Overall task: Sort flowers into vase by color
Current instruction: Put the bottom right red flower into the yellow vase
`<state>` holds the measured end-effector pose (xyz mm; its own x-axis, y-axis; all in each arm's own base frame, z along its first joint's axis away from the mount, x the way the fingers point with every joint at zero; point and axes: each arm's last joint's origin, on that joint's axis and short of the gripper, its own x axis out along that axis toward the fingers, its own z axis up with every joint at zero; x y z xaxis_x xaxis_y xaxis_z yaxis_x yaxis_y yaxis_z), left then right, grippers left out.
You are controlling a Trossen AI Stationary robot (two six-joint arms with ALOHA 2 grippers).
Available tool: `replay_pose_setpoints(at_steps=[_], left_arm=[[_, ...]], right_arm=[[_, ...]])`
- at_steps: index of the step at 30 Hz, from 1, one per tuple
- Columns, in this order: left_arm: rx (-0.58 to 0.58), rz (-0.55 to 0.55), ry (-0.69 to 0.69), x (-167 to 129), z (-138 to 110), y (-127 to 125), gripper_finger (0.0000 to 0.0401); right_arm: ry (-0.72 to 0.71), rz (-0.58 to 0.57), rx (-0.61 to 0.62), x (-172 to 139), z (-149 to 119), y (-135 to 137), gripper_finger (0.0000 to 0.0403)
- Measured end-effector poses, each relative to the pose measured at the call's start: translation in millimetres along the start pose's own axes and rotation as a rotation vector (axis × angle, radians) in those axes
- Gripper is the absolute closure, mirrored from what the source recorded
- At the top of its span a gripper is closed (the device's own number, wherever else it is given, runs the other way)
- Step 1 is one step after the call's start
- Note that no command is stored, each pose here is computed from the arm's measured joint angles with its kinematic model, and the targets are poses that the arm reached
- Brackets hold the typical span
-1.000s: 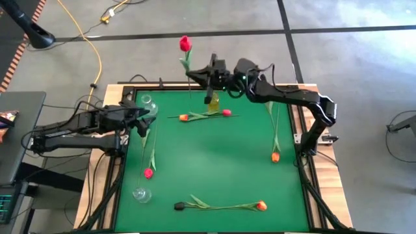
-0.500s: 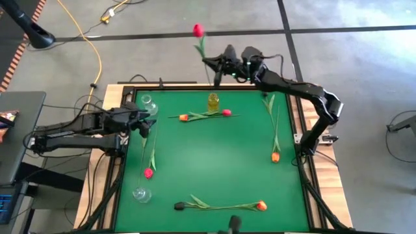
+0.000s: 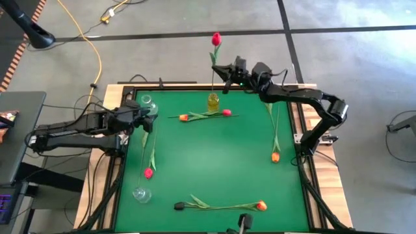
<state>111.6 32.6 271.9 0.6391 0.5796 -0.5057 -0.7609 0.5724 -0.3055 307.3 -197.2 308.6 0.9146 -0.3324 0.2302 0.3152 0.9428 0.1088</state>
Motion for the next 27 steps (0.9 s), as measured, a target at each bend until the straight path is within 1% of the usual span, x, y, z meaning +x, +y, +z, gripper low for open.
replay_pose_setpoints(at_steps=[4, 10, 19, 27], left_arm=[[0.017, 0.004, 0.011, 6, 0, -4, 0.0165], [0.037, 0.024, 0.04, 17, -2, -10, 0.0165], [0.061, 0.05, 0.072, 29, -5, -16, 0.0165], [0.057, 0.044, 0.066, 37, -4, -22, 0.0165]], right_arm=[[-0.011, 0.0, -0.003, 0, 1, 0, 0.0384], [0.021, -0.005, -0.008, 0, -3, -1, 0.0384], [0.033, -0.041, 0.006, -11, -20, -5, 0.0384], [0.029, -0.042, -0.005, -11, -20, -4, 0.0384]])
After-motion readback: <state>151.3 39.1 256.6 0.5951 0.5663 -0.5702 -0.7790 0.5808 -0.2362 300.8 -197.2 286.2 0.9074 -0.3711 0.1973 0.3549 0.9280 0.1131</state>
